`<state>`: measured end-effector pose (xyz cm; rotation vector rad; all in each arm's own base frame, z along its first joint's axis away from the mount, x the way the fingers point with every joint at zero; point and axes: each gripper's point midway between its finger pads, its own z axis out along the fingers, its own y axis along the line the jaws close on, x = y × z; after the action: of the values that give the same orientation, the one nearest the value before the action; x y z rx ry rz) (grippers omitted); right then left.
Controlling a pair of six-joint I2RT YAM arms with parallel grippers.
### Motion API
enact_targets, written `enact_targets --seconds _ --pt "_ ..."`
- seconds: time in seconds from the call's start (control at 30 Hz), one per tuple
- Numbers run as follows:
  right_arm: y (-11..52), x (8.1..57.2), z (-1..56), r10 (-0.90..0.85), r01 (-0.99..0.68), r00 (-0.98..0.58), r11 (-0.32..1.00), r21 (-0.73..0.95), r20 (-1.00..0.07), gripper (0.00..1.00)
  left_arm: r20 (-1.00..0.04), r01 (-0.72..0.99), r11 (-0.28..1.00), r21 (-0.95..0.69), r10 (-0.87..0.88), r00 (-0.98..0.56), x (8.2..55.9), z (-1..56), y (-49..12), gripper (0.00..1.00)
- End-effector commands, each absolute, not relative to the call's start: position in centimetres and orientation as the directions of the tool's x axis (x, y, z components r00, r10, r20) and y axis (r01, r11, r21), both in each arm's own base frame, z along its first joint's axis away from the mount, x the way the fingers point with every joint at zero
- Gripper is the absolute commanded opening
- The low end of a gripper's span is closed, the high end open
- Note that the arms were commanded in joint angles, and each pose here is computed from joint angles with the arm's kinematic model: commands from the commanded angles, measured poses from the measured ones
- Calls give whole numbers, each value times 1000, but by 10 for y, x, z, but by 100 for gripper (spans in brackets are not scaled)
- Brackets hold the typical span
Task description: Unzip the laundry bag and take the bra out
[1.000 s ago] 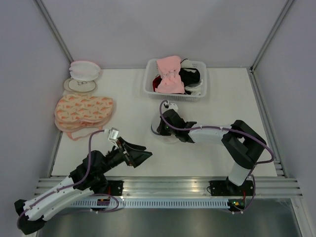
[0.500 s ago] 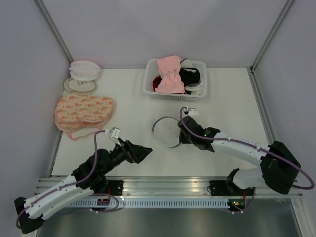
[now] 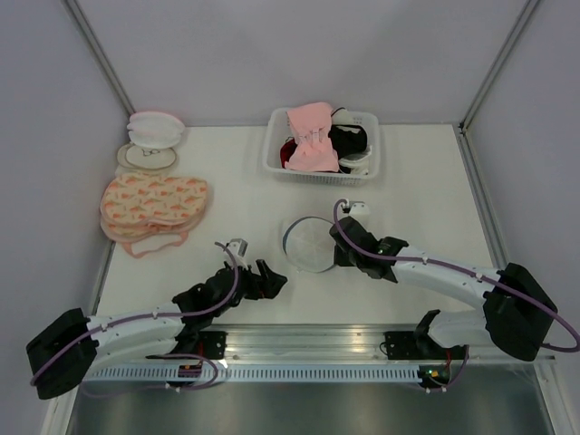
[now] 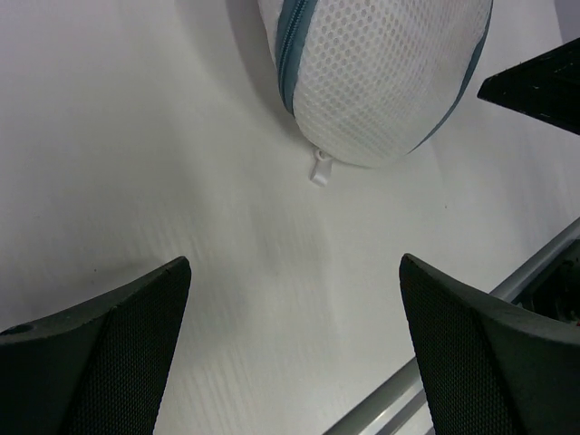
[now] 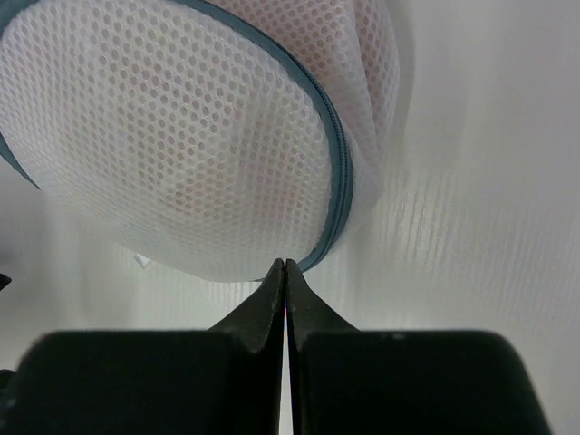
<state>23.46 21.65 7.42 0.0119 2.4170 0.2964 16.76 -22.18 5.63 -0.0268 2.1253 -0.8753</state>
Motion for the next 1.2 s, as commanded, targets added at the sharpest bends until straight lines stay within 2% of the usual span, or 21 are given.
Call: enact_targets --seconds 0.0,0.27,0.47,0.53,0.63,0.73,0.77,0.8,0.83,1.17 --pt "221 233 81 103 -100 -746 960 263 -658 0 -754 385 682 -622 -387 -531 186 92 -238 99" --pt "232 227 87 105 -149 -750 935 322 -652 0 -804 473 668 -574 -353 -478 199 89 -263 99" --pt "232 217 98 102 -195 -744 912 360 -661 0 -791 453 672 -587 -355 -499 216 70 -288 97" --pt "228 213 102 99 -205 -741 909 364 -664 0 -772 463 628 -626 -414 -483 221 80 -296 97" --pt "218 208 105 100 -200 -735 913 355 -671 0 -750 461 606 -648 -403 -524 222 67 -312 93" --pt "210 204 108 102 -199 -728 915 352 -678 0 -727 458 581 -673 -408 -552 223 61 -323 77" --pt "208 201 107 97 -202 -730 915 350 -677 0 -721 464 568 -680 -405 -562 222 59 -326 57" --pt "208 200 110 101 -209 -726 910 358 -680 0 -712 463 555 -691 -415 -567 223 61 -328 44" --pt "206 199 111 102 -208 -724 910 358 -682 1 -707 466 546 -696 -412 -574 222 62 -330 3" --pt "201 189 116 100 -238 -717 895 378 -690 0 -642 432 489 -758 -438 -630 215 90 -335 2"
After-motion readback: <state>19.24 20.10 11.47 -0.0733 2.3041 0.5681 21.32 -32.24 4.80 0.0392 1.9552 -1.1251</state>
